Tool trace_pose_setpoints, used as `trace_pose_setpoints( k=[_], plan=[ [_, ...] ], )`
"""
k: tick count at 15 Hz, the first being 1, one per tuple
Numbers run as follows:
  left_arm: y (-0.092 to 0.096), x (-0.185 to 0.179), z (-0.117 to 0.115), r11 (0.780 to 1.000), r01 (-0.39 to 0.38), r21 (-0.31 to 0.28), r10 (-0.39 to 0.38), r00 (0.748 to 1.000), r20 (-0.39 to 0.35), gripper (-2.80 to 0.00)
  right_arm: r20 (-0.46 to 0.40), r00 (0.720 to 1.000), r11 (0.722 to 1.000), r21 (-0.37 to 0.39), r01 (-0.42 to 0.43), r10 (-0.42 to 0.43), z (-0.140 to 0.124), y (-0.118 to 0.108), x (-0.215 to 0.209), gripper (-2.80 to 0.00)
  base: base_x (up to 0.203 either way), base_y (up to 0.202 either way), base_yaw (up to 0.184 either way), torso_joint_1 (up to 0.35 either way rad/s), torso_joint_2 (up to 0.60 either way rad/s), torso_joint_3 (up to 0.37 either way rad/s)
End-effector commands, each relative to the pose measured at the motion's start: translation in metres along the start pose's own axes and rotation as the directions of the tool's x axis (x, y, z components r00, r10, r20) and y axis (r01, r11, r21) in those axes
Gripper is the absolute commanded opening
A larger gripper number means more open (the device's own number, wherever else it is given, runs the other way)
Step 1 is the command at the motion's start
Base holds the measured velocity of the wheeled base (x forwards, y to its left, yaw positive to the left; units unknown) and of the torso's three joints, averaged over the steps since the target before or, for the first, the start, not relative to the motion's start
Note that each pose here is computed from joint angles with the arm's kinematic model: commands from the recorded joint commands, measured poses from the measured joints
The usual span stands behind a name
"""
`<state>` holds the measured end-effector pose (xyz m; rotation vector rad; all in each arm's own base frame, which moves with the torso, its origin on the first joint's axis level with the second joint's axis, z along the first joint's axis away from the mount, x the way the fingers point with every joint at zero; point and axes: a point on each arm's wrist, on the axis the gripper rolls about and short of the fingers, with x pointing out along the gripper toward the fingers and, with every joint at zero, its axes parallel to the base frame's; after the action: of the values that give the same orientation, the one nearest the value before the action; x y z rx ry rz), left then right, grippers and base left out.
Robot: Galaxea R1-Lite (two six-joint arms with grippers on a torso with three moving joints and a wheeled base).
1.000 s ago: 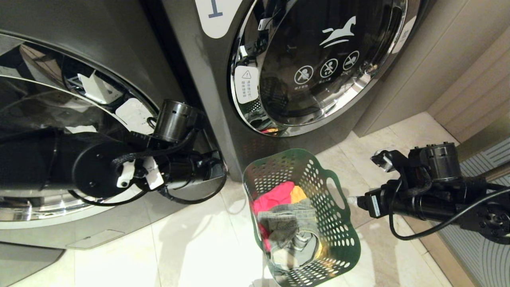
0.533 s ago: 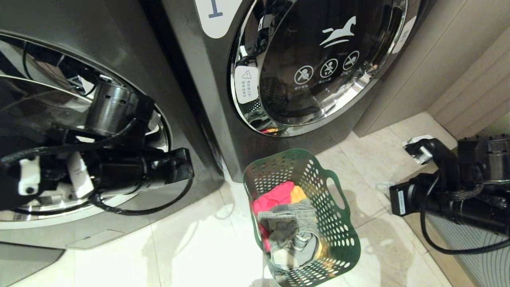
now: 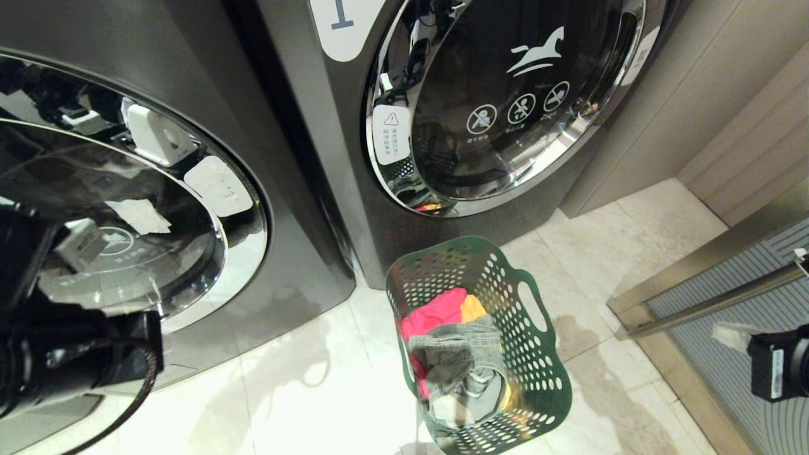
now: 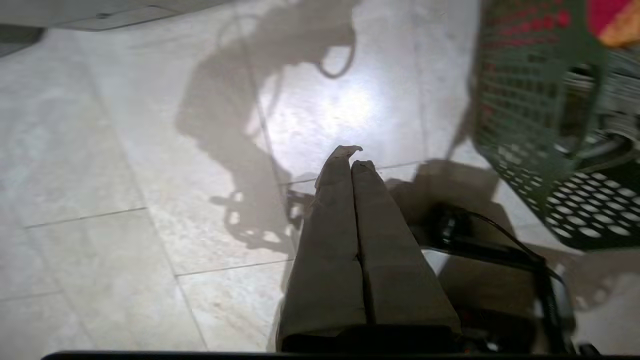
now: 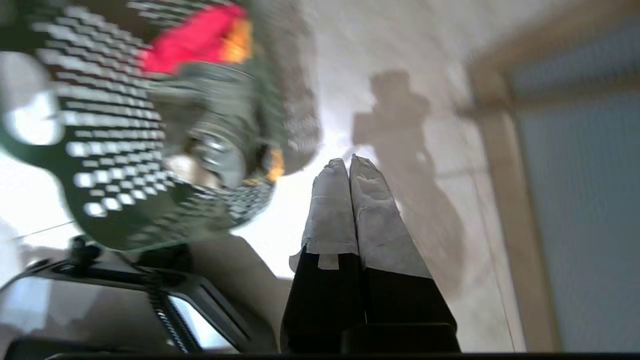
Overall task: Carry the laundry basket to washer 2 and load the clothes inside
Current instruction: Open the lid of the washing machine
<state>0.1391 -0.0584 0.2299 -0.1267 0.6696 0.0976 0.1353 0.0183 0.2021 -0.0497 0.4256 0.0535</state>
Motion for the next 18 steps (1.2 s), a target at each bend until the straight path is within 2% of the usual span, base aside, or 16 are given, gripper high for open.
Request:
trace_pose_setpoints(
  k=[1, 3, 5, 7, 8, 10, 12, 14, 16, 17, 18],
  plan=[
    [0.022, -0.007, -0.016, 0.994, -0.108, -0.034, 0.109, 0.994, 0.03, -2.8, 0.057, 0.996, 0.997, 0.041, 0.059, -0.061, -0.013, -0.008, -0.025, -2.8, 0.0, 0.0, 0.0, 0.0, 0.0, 0.0],
    [0.041, -0.011, -0.025, 0.976, -0.202, -0.079, 0.206, 0.978, 0.043, -2.8, 0.081, 0.992, 0.994, 0.062, 0.089, -0.094, -0.025, -0.011, -0.037, -2.8, 0.0, 0.0, 0.0, 0.0, 0.0, 0.0],
    [0.063, -0.024, -0.031, 0.941, -0.313, -0.126, 0.324, 0.943, 0.08, -2.8, 0.103, 0.974, 0.976, 0.106, 0.192, -0.203, -0.037, -0.02, -0.05, -2.8, 0.0, 0.0, 0.0, 0.0, 0.0, 0.0],
    [0.075, -0.037, -0.053, 0.927, -0.35, -0.136, 0.366, 0.923, 0.118, -2.8, 0.158, 0.957, 0.968, 0.102, 0.229, -0.244, -0.047, -0.02, -0.065, -2.8, 0.0, 0.0, 0.0, 0.0, 0.0, 0.0],
    [0.079, -0.043, -0.071, 0.932, -0.335, -0.135, 0.353, 0.924, 0.146, -2.8, 0.193, 0.949, 0.968, 0.094, 0.234, -0.248, -0.054, -0.019, -0.075, -2.8, 0.0, 0.0, 0.0, 0.0, 0.0, 0.0],
    [0.085, -0.051, -0.109, 0.968, -0.24, -0.072, 0.25, 0.944, 0.215, -2.8, 0.207, 0.955, 0.977, 0.06, 0.202, -0.211, -0.074, -0.015, -0.086, -2.8, 0.0, 0.0, 0.0, 0.0, 0.0, 0.0],
    [0.09, -0.048, -0.151, 0.992, -0.119, 0.048, 0.103, 0.961, 0.256, -2.8, 0.22, 0.967, 0.992, 0.02, 0.128, -0.129, -0.097, -0.009, -0.093, -2.8, 0.0, 0.0, 0.0, 0.0, 0.0, 0.0],
    [0.093, -0.031, -0.187, 0.987, -0.019, 0.161, -0.02, 0.972, 0.236, -2.8, 0.202, 0.976, 0.995, -0.043, 0.09, -0.08, -0.13, -0.005, -0.094, -2.8, 0.0, 0.0, 0.0, 0.0, 0.0, 0.0],
    [0.092, -0.024, -0.191, 0.98, 0.042, 0.195, -0.093, 0.961, 0.261, -2.8, 0.128, 0.989, 0.993, -0.084, 0.082, -0.071, -0.161, -0.004, -0.079, -2.8, 0.0, 0.0, 0.0, 0.0, 0.0, 0.0],
    [0.091, -0.023, -0.192, 0.98, 0.068, 0.187, -0.116, 0.959, 0.259, -2.8, 0.116, 0.988, 0.991, -0.083, 0.108, -0.098, -0.168, -0.004, -0.075, -2.8, 0.0, 0.0, 0.0, 0.0, 0.0, 0.0],
    [0.091, -0.022, -0.192, 0.984, 0.06, 0.17, -0.103, 0.962, 0.252, -2.8, 0.118, 0.988, 0.991, -0.072, 0.113, -0.104, -0.169, -0.004, -0.075, -2.8, 0.0, 0.0, 0.0, 0.0, 0.0, 0.0]
  ],
)
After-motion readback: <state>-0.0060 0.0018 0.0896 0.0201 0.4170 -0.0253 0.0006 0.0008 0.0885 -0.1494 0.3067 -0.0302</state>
